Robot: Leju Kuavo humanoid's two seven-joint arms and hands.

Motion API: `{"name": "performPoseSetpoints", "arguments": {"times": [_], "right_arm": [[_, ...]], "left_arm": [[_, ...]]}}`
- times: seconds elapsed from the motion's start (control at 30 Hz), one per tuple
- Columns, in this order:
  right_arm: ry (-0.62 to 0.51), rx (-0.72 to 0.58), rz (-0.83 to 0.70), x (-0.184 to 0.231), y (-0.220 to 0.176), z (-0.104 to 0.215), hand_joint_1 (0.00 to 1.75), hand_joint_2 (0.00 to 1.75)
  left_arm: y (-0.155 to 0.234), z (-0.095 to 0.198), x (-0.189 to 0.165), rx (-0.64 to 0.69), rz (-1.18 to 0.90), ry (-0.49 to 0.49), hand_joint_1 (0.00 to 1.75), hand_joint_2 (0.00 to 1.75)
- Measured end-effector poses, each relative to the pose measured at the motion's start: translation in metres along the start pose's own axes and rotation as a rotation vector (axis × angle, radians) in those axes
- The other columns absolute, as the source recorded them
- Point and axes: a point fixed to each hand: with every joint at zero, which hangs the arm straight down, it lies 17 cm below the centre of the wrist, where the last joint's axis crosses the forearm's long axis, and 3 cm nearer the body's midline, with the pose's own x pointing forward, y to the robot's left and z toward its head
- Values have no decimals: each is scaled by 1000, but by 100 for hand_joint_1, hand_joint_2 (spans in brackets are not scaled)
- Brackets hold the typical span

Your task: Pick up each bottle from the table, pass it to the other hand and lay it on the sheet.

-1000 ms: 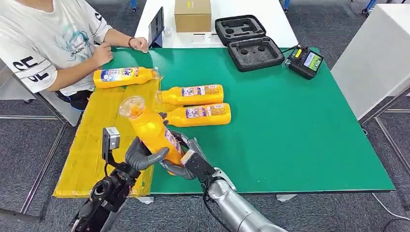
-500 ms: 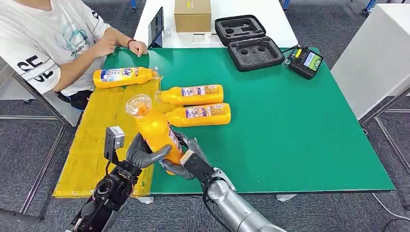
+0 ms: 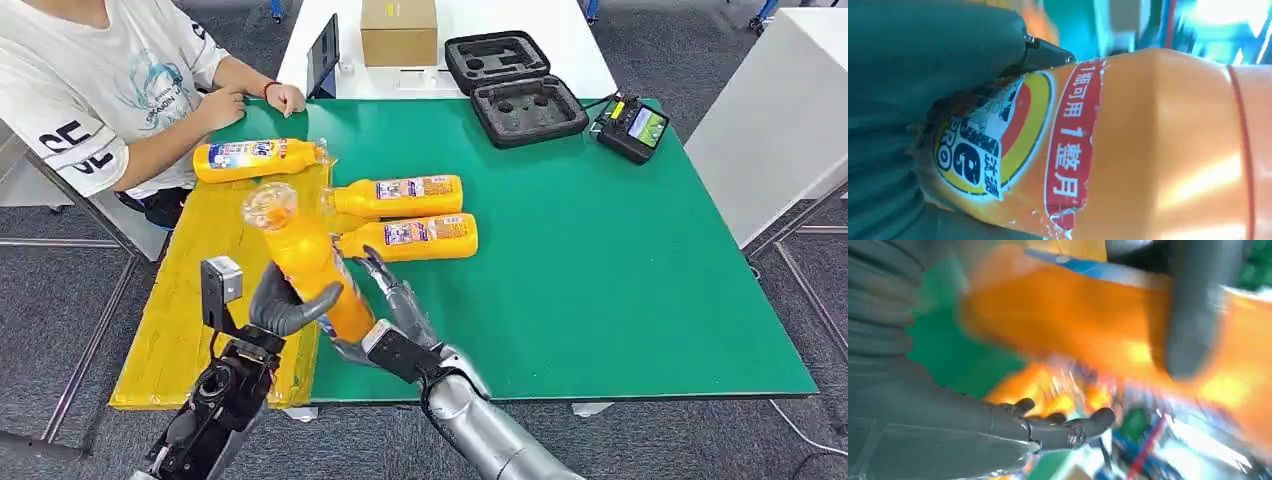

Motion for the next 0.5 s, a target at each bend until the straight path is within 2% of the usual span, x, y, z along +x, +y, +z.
{"name": "performPoseSetpoints", "arguments": {"times": [0.23, 0.37, 0.5], "right_arm": [[-237, -168, 68, 80, -54, -5, 0, 0], [-371, -379, 177, 132, -101, 2, 0, 0], [-508, -460, 218, 185, -115, 13, 0, 0]], "left_arm": [[54, 6, 18, 147, -230, -108, 175, 175], [77, 8, 38, 235, -459, -201, 175, 175], [91, 6, 59, 279, -732, -291, 175, 175]]}}
